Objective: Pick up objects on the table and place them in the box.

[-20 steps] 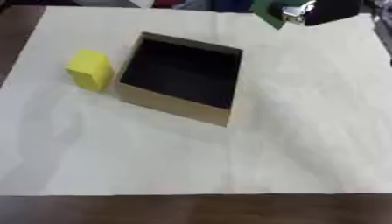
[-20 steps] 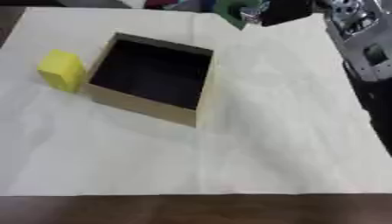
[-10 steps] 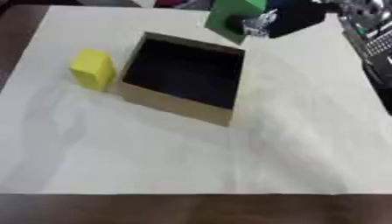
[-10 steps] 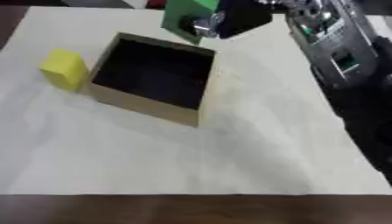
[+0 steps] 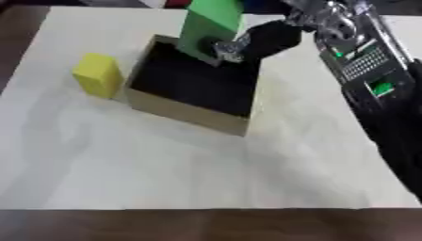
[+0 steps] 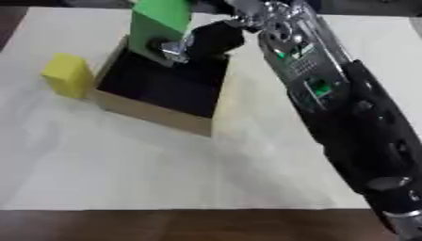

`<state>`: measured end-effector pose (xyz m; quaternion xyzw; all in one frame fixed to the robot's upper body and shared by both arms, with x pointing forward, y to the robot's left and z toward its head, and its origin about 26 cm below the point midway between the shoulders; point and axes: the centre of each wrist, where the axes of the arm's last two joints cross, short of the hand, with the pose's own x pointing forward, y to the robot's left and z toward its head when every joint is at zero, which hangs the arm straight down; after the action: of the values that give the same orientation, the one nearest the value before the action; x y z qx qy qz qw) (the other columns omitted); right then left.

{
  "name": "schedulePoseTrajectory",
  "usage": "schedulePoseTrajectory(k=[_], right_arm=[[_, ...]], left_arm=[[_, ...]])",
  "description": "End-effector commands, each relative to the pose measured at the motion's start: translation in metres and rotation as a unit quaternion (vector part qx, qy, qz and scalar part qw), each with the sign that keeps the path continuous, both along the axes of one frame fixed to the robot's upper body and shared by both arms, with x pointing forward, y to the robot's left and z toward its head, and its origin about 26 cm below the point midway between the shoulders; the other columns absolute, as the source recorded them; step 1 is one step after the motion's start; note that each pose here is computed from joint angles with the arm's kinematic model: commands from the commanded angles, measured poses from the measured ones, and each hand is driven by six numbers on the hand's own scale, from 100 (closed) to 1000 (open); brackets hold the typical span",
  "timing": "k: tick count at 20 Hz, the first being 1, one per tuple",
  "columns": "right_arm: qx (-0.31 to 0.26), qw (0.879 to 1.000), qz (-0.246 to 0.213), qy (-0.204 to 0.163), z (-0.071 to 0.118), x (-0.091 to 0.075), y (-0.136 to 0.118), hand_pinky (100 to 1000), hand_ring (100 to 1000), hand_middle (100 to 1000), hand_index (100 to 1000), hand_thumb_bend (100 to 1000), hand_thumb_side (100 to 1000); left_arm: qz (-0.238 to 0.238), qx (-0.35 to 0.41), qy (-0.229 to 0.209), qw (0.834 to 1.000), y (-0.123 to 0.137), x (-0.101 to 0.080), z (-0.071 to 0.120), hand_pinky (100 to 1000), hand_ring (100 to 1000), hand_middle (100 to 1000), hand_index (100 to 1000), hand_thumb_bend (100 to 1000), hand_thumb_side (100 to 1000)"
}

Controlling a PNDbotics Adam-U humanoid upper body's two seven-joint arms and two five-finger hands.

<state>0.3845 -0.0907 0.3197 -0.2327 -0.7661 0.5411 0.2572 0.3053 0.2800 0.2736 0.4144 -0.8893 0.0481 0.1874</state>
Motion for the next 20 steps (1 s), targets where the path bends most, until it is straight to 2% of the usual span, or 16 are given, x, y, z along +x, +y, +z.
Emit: schedulePoseTrajectory(k=[1, 8, 12, 15, 16, 17, 18, 19, 20], right_arm=[[-0.008, 0.999, -0.016, -0.028, -0.002, 0.003, 0.004, 853, 756, 505, 530, 474, 494], [-0.05, 0.997, -0.041, -0.043, -0.03, 0.022, 0.008, 855, 765, 516, 545, 536, 501], [-0.075, 0.995, -0.043, -0.054, -0.04, 0.028, 0.009, 859, 783, 556, 596, 563, 511], [-0.084, 0.994, -0.046, -0.061, -0.043, 0.03, 0.009, 864, 804, 632, 696, 581, 522], [-0.086, 0.993, -0.047, -0.063, -0.044, 0.031, 0.009, 864, 805, 638, 702, 583, 523], [-0.089, 0.993, -0.048, -0.064, -0.044, 0.031, 0.008, 876, 836, 711, 768, 605, 542], [-0.093, 0.992, -0.049, -0.065, -0.045, 0.032, 0.008, 878, 842, 723, 775, 608, 545], [-0.098, 0.992, -0.051, -0.065, -0.045, 0.032, 0.008, 910, 900, 801, 842, 674, 559], [-0.103, 0.991, -0.053, -0.065, -0.045, 0.033, 0.007, 916, 912, 814, 853, 694, 558]], left_arm=[[-0.003, 0.005, -0.016, 1.0, -0.001, -0.003, 0.009, 771, 795, 715, 749, 231, 1000], [-0.006, 0.005, -0.017, 1.0, -0.002, -0.003, 0.009, 771, 793, 714, 749, 227, 1000], [-0.006, 0.005, -0.016, 1.0, -0.002, -0.003, 0.009, 770, 793, 714, 749, 226, 1000], [-0.006, 0.004, -0.016, 1.0, -0.002, -0.003, 0.008, 770, 792, 714, 749, 225, 1000], [-0.006, 0.004, -0.015, 1.0, -0.002, -0.003, 0.008, 770, 792, 714, 749, 225, 1000], [-0.006, 0.004, -0.015, 1.0, -0.002, -0.003, 0.008, 770, 791, 714, 749, 224, 1000], [-0.006, 0.004, -0.015, 1.0, -0.003, -0.003, 0.008, 770, 791, 714, 749, 224, 1000], [-0.006, 0.004, -0.015, 1.0, -0.003, -0.003, 0.008, 770, 791, 715, 749, 224, 1000], [-0.006, 0.005, -0.014, 1.0, -0.003, -0.003, 0.008, 770, 792, 715, 749, 224, 1000]])
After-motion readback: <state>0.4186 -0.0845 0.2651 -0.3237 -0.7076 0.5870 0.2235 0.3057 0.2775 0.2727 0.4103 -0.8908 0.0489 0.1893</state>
